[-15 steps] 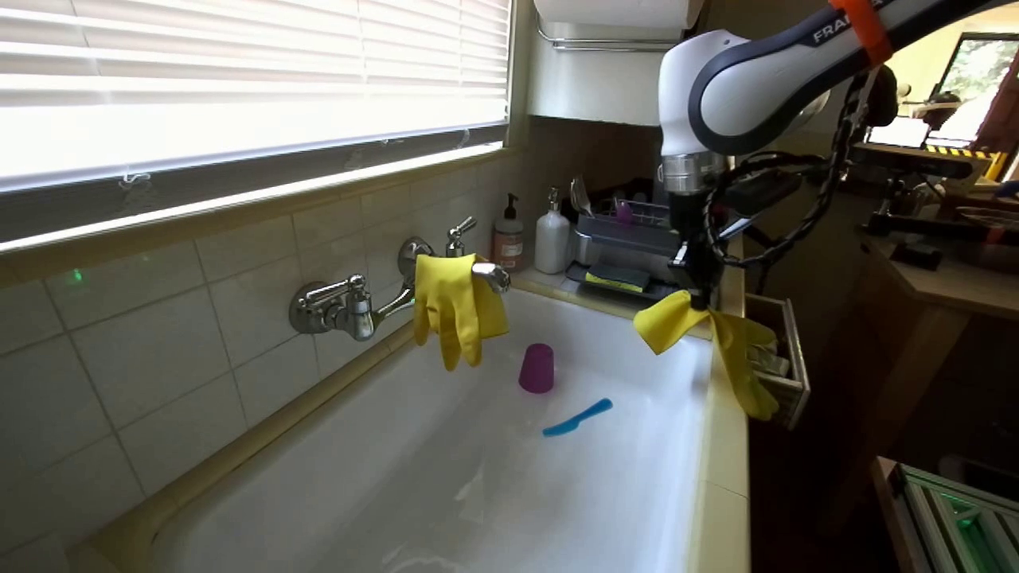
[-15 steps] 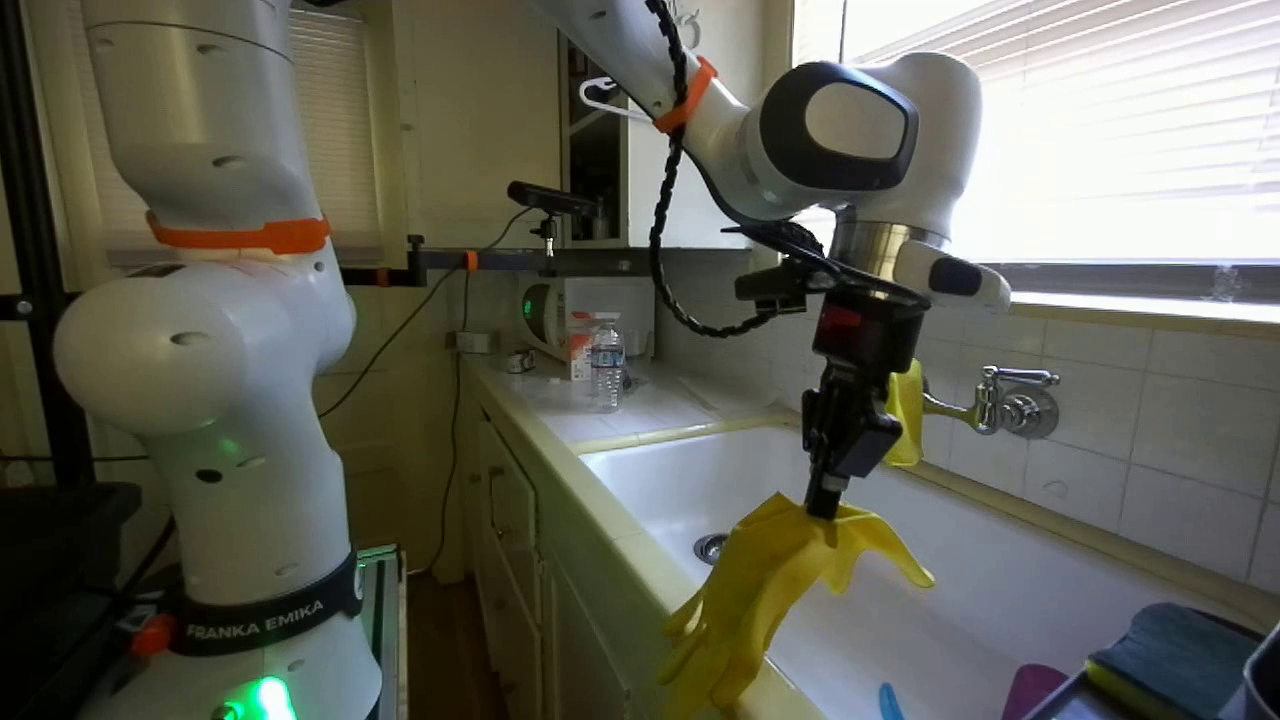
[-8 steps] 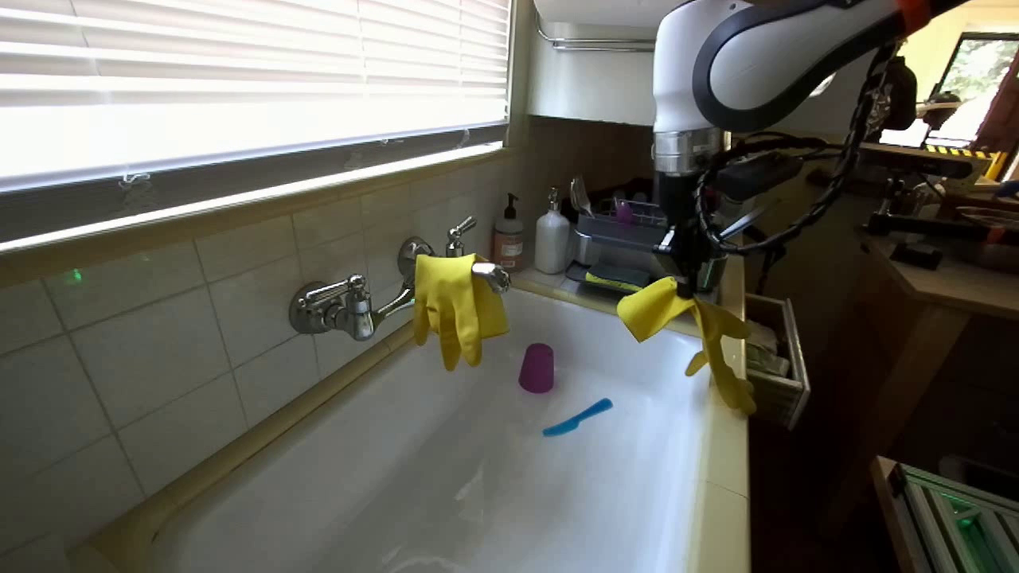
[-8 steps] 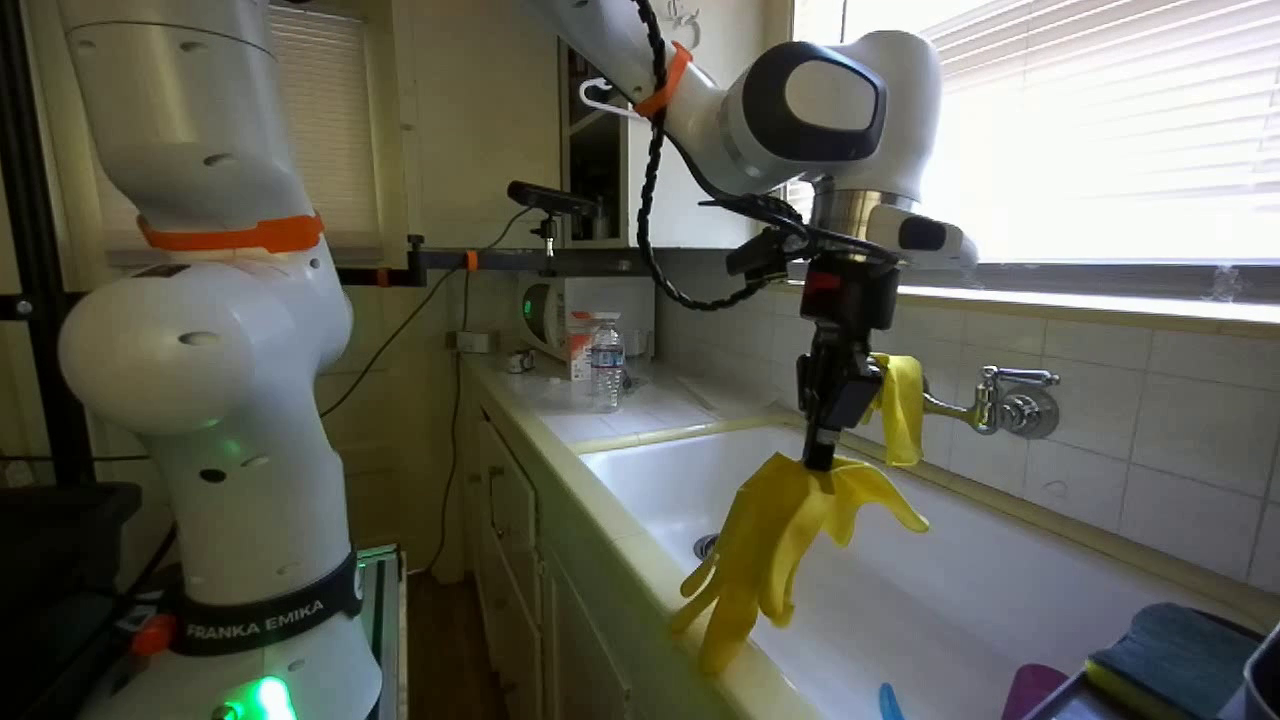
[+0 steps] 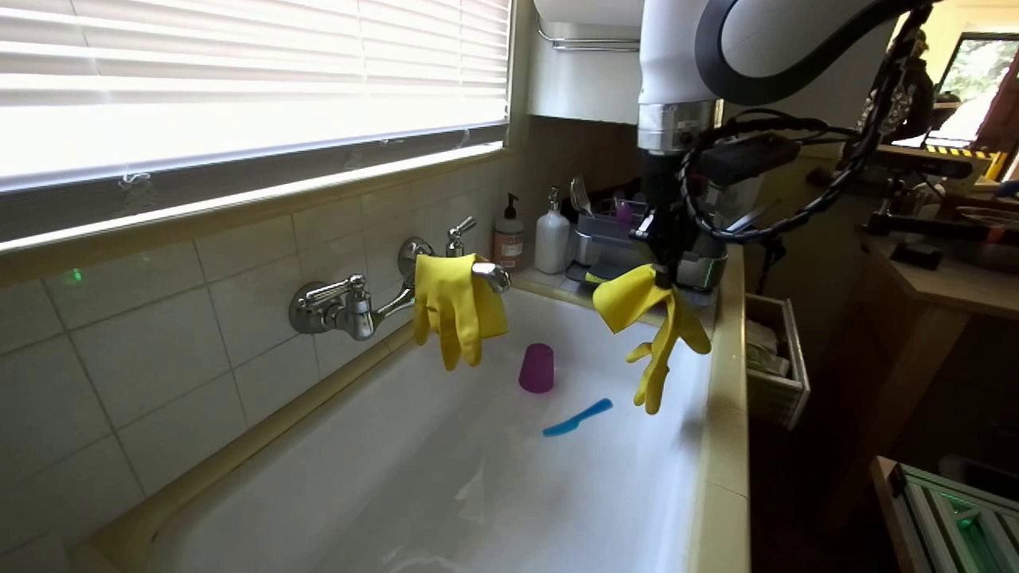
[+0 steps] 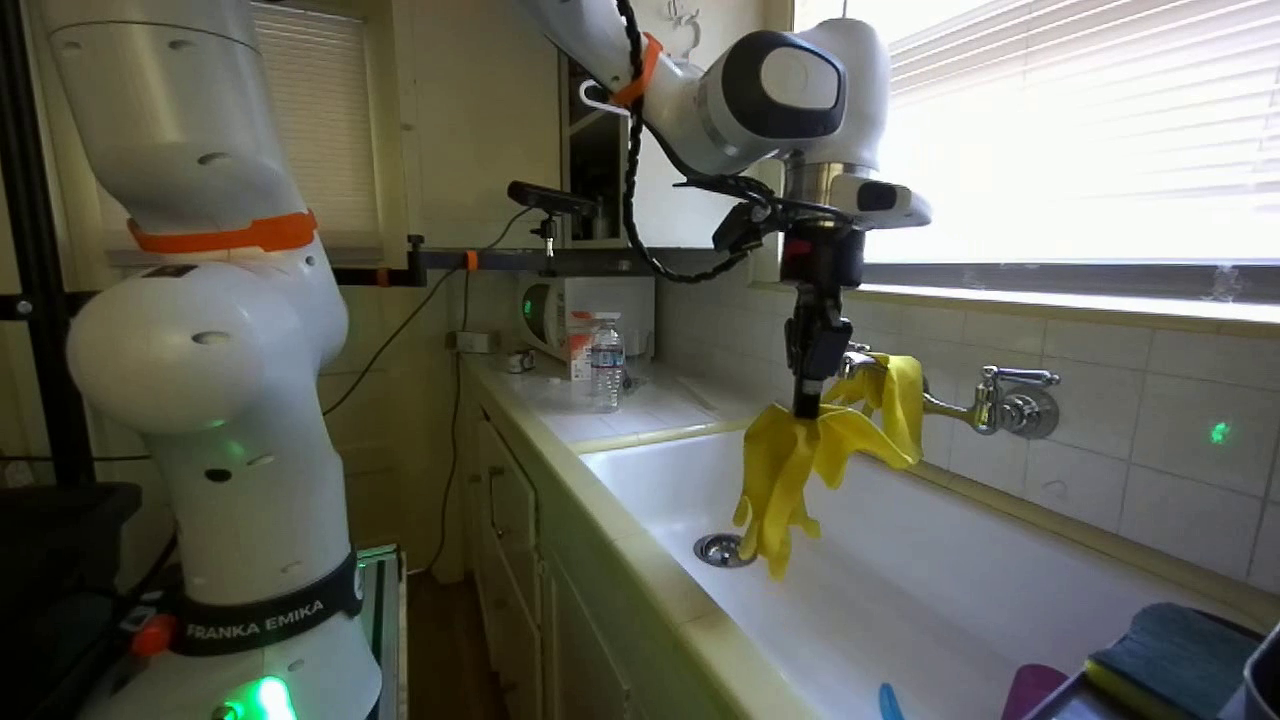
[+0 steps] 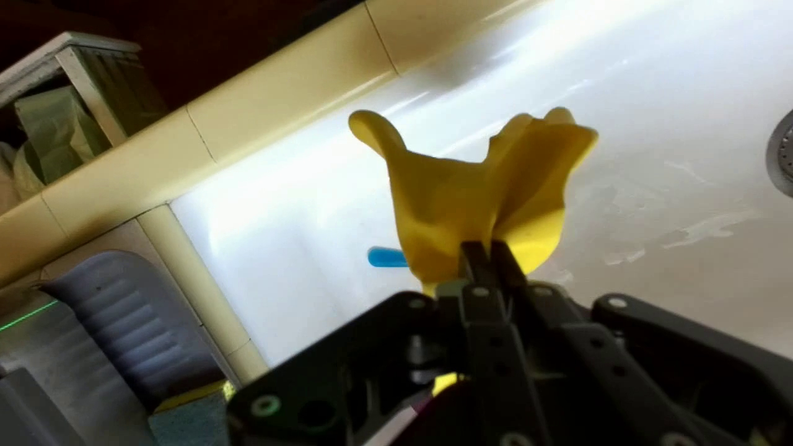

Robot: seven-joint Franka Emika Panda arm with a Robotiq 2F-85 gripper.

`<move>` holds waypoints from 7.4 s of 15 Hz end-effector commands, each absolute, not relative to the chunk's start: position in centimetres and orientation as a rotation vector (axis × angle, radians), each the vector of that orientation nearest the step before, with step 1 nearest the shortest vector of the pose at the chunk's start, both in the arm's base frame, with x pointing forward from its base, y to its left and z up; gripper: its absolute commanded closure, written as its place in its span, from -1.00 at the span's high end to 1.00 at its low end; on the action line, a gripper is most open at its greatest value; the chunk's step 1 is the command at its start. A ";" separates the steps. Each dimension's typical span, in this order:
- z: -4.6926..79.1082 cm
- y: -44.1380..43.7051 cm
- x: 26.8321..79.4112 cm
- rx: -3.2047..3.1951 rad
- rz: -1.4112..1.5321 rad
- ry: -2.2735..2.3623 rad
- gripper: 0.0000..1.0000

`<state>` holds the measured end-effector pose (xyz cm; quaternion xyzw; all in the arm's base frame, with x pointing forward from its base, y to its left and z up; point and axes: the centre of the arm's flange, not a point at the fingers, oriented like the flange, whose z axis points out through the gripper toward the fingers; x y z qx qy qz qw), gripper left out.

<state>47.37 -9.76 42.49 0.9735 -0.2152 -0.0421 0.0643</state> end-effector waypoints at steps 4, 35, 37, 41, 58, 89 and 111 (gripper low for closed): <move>44.8 -5.1 48.6 2.941 -0.051 -0.665 -0.98; 52.9 6.0 59.0 3.015 0.576 -1.102 -0.98; 53.1 5.7 59.6 2.992 0.588 -1.167 -0.98; 53.8 4.5 60.5 2.947 0.605 -1.354 -0.98; 46.5 -1.2 64.5 2.683 0.514 -1.909 -0.98; 45.1 -5.0 64.7 2.558 0.398 -2.273 0.31; 44.4 -2.9 61.0 2.714 0.349 -1.988 1.00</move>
